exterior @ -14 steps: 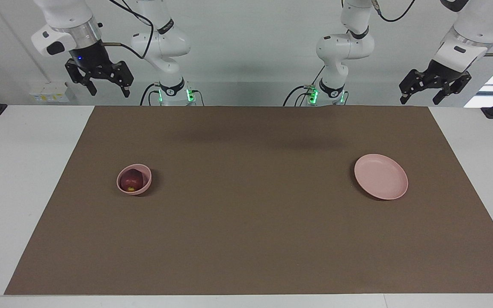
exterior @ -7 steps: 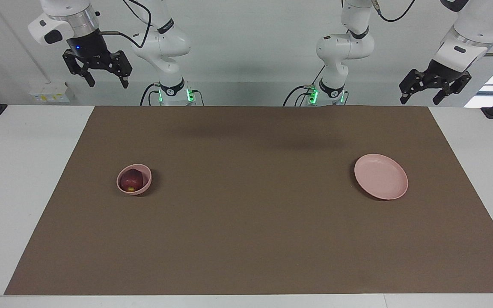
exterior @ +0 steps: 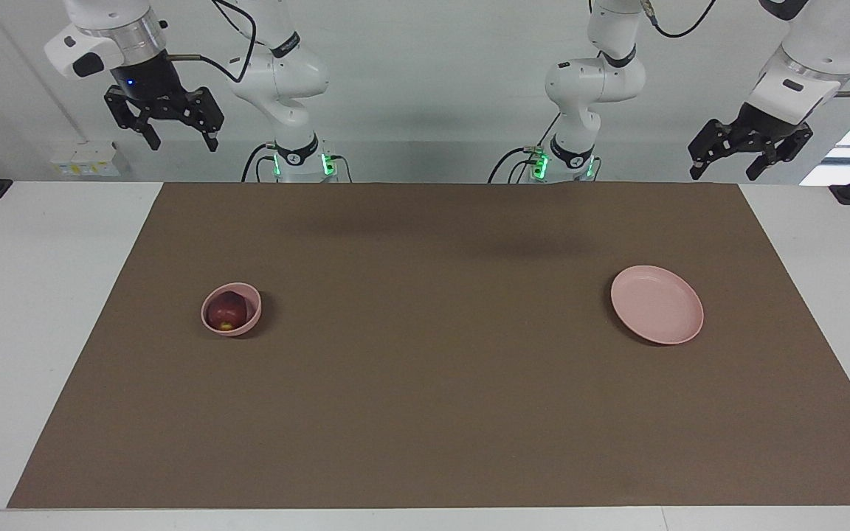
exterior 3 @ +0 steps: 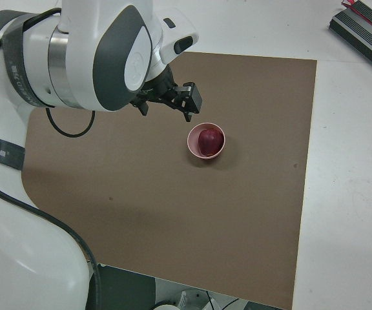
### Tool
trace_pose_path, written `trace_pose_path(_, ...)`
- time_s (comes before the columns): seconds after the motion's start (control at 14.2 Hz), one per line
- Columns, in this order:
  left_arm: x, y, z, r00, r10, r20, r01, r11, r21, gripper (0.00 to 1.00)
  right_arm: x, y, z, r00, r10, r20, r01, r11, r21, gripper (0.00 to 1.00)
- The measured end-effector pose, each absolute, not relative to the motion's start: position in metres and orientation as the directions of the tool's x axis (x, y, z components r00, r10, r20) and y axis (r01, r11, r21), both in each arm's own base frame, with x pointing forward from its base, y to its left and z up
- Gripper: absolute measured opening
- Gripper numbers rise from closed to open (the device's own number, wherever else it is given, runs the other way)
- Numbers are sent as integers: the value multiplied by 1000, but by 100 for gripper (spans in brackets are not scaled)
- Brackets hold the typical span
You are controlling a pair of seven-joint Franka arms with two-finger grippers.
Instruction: Move apple from plate to bowl
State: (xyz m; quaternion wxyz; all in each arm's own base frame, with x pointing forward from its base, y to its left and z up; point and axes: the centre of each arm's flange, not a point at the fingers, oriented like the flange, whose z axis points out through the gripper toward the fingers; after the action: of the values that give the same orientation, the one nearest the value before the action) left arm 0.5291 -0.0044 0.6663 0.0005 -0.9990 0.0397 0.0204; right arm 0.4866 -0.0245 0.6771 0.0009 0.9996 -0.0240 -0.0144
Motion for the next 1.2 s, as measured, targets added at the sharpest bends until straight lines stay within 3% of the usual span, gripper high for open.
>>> trace_pose_path(1.2, 529, -3, 667, 996, -80, -37, -80, -997, 0, 100, 489, -20, 681, 999, 46, -7, 46, -999, 19, 100)
